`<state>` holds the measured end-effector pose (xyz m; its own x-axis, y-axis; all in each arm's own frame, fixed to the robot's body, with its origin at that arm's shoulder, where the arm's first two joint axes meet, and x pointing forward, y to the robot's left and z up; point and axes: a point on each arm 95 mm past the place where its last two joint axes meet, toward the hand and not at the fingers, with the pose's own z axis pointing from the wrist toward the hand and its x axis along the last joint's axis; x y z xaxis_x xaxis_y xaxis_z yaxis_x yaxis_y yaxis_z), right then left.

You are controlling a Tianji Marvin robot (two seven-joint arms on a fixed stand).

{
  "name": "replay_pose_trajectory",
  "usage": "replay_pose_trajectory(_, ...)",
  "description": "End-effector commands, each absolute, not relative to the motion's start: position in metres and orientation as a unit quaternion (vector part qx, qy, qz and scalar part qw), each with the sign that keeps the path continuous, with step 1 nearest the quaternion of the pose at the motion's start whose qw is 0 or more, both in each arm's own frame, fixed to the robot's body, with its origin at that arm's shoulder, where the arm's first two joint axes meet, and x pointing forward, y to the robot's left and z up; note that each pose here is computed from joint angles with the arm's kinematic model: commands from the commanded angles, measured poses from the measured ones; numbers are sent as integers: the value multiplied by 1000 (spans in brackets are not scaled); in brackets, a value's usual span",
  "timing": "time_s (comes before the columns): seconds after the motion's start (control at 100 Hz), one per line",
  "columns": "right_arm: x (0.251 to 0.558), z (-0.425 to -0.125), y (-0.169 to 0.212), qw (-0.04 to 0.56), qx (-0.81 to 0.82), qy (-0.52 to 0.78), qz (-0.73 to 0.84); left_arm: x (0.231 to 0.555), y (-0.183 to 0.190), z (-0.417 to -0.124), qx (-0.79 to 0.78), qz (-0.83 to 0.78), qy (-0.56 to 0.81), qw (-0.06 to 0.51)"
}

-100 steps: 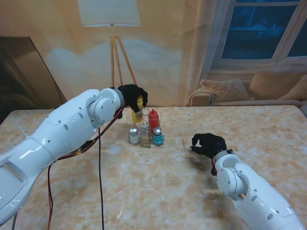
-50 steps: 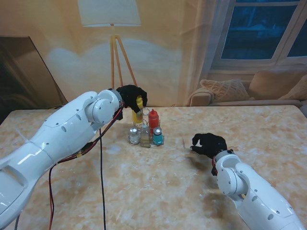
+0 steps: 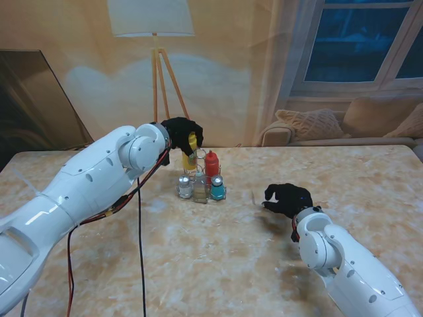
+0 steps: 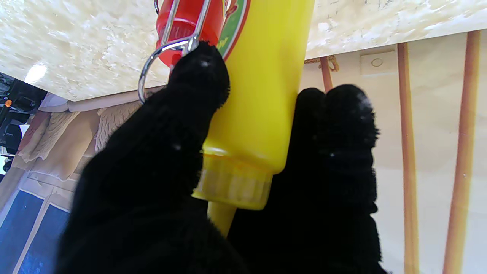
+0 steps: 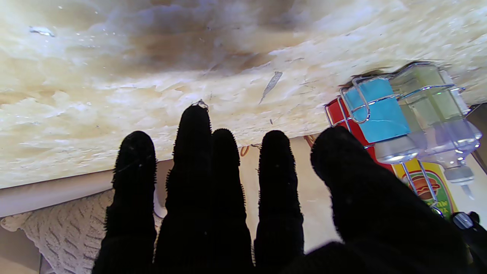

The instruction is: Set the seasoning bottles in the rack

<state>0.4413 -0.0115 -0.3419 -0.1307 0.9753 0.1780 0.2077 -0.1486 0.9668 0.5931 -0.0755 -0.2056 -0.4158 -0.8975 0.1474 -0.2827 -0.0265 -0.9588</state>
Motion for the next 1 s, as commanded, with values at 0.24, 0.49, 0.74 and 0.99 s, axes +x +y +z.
replay_pose_trajectory(0.24,438,-346,-8,358,551,545,520,589,-63,-238,-497,-518,638,278)
replay_pose_trajectory(0.49,438,-347,-7,357,552,546,520,587,-61,-244,-533,-535,600,263)
replay_pose_trajectory(0.74,438,-347,-7,358,551,545,521,587,-53,-243,-539,-543,577,284)
replay_pose_trajectory(0.99,439,-346,-7,357,551,546,521,586,-51,-235,-538,-555,565,288)
